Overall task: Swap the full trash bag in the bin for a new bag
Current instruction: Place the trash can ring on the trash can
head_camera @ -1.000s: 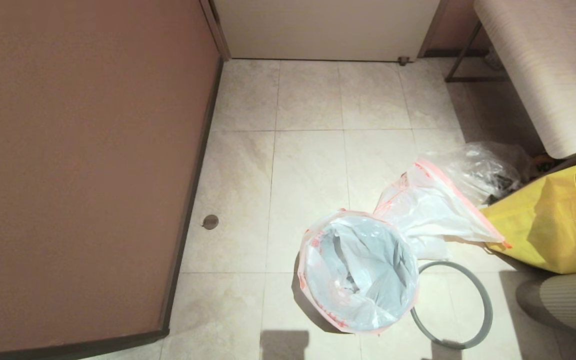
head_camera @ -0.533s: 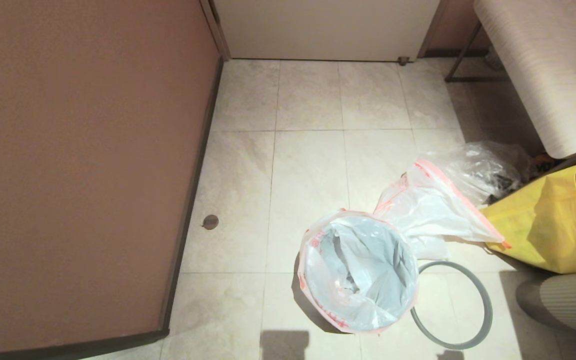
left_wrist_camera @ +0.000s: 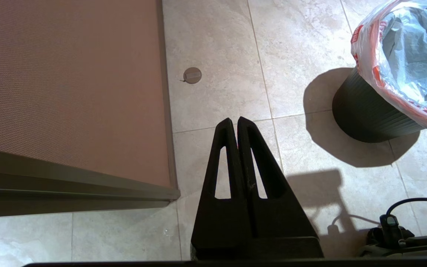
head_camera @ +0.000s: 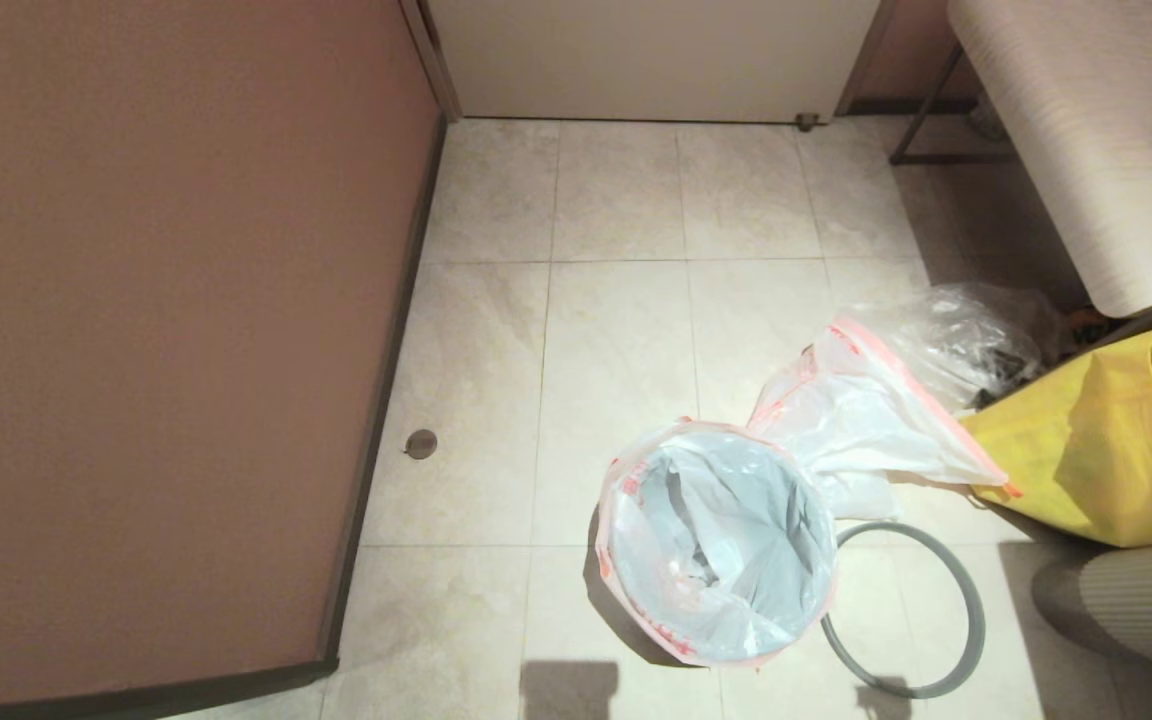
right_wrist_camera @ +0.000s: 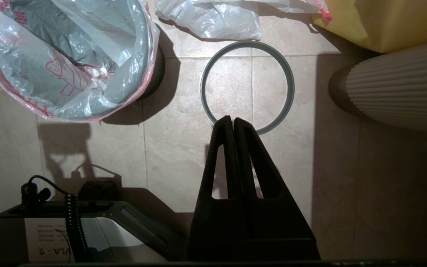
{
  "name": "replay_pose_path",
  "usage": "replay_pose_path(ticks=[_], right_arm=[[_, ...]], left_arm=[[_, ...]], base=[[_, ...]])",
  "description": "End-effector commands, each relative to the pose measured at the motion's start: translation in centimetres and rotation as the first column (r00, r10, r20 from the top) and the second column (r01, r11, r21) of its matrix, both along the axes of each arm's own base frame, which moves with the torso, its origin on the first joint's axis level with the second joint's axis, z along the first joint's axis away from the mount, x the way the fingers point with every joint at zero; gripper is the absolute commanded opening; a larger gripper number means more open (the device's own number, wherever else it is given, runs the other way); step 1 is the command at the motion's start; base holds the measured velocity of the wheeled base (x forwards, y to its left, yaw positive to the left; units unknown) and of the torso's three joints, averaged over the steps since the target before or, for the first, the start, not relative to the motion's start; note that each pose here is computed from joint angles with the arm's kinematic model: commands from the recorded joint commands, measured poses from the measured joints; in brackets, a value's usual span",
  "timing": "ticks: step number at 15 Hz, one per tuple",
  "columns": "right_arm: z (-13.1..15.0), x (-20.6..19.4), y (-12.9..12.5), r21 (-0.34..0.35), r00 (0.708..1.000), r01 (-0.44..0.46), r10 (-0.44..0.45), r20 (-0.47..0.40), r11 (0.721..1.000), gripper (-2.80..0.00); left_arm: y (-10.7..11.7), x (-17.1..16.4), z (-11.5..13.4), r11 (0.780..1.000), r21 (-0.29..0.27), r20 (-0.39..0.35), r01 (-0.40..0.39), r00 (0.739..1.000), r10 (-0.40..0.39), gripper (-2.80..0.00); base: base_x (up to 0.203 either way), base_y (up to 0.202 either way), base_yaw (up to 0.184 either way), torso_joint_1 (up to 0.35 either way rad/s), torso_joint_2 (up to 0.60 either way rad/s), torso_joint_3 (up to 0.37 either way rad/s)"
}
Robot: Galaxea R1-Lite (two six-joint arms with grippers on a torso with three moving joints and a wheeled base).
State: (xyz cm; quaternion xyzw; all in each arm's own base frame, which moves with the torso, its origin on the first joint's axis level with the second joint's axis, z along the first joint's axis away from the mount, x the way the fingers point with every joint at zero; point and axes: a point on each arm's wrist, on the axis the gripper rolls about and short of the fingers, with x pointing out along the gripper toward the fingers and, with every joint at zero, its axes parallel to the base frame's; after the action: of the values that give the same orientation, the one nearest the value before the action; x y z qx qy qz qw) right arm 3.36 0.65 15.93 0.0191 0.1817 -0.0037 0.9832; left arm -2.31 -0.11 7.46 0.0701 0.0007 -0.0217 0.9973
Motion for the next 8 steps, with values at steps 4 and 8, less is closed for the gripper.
replay_pose_path(ticks=[4,8], right_arm=[[-0.5,9.4,4.8,-0.132,0.966,0.004,-0.038,-0.256,0.991,-2.8],[-6.3,18.9,7.9,-0.187,0.867,0.069,-0.151,-0.474,0.98,-2.8]], left_arm=[[0.0,0.0,0.0,1.0,0.001,-0.003,0.0,1.0,0.0,-2.8],[0.0,0.0,0.0,1.0,0.001,-0.003,0.0,1.0,0.0,-2.8]], base=[[0.0,0.0,0.0,0.0,0.0,0.0],[0.0,0.0,0.0,0.0,0.0,0.0]])
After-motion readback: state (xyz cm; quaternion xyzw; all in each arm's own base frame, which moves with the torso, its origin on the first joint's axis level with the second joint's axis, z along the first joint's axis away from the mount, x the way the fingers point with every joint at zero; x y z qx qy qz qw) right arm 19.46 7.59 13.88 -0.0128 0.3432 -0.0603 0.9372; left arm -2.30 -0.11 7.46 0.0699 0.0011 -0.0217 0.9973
